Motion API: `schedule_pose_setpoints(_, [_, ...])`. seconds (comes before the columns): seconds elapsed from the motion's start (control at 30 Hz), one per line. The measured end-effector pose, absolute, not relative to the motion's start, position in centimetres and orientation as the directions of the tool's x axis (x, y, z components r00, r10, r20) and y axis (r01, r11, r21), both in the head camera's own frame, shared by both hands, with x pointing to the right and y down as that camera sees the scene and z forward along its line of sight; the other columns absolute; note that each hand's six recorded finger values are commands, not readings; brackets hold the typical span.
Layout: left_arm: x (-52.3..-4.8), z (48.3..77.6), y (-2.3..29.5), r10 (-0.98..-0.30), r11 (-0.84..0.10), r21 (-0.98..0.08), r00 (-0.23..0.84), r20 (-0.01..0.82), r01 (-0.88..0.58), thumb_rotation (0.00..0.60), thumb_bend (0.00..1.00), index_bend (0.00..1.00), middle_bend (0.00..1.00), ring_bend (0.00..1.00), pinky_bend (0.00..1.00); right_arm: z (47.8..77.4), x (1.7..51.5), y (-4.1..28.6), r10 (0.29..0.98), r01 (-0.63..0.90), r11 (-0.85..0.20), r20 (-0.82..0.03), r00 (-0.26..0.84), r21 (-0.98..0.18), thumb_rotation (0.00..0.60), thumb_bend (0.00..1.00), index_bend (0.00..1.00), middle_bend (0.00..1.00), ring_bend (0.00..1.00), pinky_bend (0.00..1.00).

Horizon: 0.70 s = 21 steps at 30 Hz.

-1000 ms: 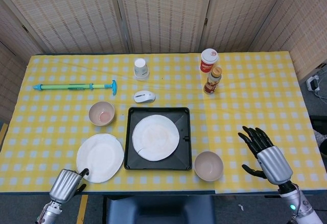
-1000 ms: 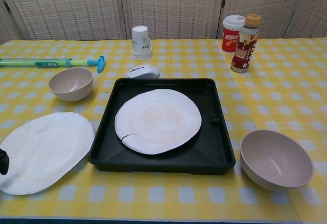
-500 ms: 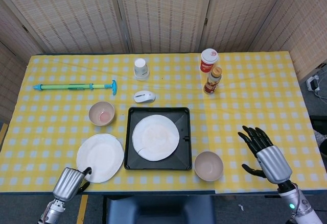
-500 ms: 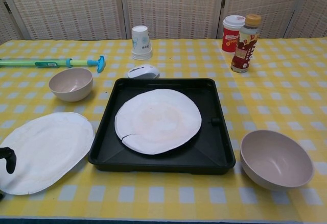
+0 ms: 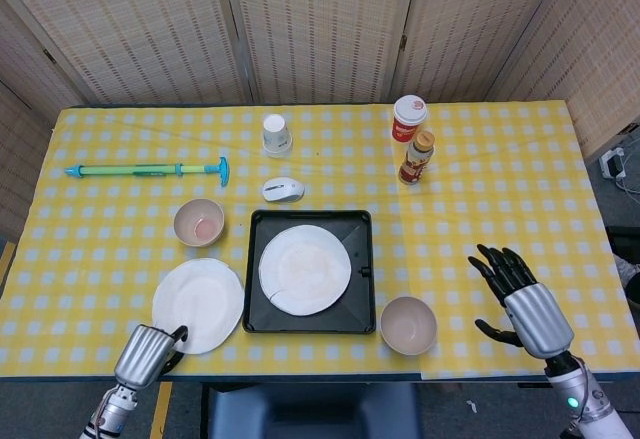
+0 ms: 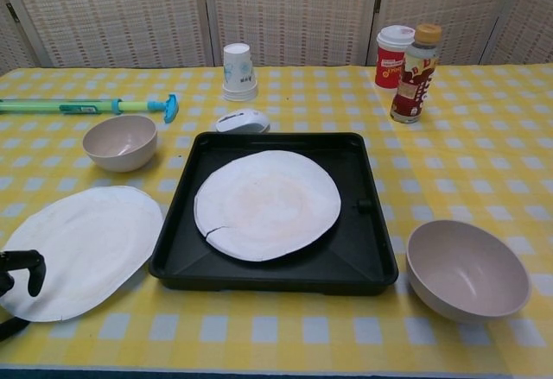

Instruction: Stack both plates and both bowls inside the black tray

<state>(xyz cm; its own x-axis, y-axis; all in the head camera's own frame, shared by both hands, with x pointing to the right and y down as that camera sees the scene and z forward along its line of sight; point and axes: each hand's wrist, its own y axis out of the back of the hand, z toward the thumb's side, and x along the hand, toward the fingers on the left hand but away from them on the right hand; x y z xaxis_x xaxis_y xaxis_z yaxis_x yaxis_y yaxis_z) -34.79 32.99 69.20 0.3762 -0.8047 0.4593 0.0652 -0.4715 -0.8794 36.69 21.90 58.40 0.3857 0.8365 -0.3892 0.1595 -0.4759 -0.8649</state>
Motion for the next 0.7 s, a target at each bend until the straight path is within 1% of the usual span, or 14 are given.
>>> schedule_pose_setpoints(0.07, [-34.68, 69.26, 32.95, -0.807, -0.466, -0.883, 0.381, 0.452, 0.059, 0.600, 0.38, 0.60, 1.00, 0.95, 0.99, 58.41, 36.72, 21.87, 0.836, 0.160, -0.477, -0.390, 0.385, -0.864, 0.600, 0.22, 0.00, 0.00, 0.00, 0.05])
schedule_pose_setpoints(0.17, [-34.57, 69.41, 32.94, -0.809, -0.461, -0.886, 0.387, 0.443, 0.051, 0.600, 0.43, 0.60, 1.00, 0.96, 0.99, 58.40, 36.75, 21.85, 0.837, 0.159, -0.477, -0.391, 0.384, -0.864, 0.600, 0.22, 0.00, 0.00, 0.00, 0.05])
schedule_pose_setpoints(0.5, [-34.17, 69.55, 32.78, -0.819, -0.417, -0.909, 0.425, 0.385, 0.020, 0.600, 0.52, 0.61, 1.00, 0.96, 1.00, 58.71, 36.70, 21.97, 0.830, 0.148, -0.488, -0.405, 0.384, -0.860, 0.600, 0.22, 0.00, 0.00, 0.00, 0.05])
schedule_pose_setpoints(0.7, [-33.96, 68.77, 32.43, -0.838, -0.363, -0.932, 0.447, 0.314, -0.027, 0.600, 0.57, 0.63, 1.00, 0.96, 1.00, 58.83, 36.66, 21.99, 0.827, 0.145, -0.493, -0.410, 0.384, -0.858, 0.600, 0.22, 0.00, 0.00, 0.00, 0.05])
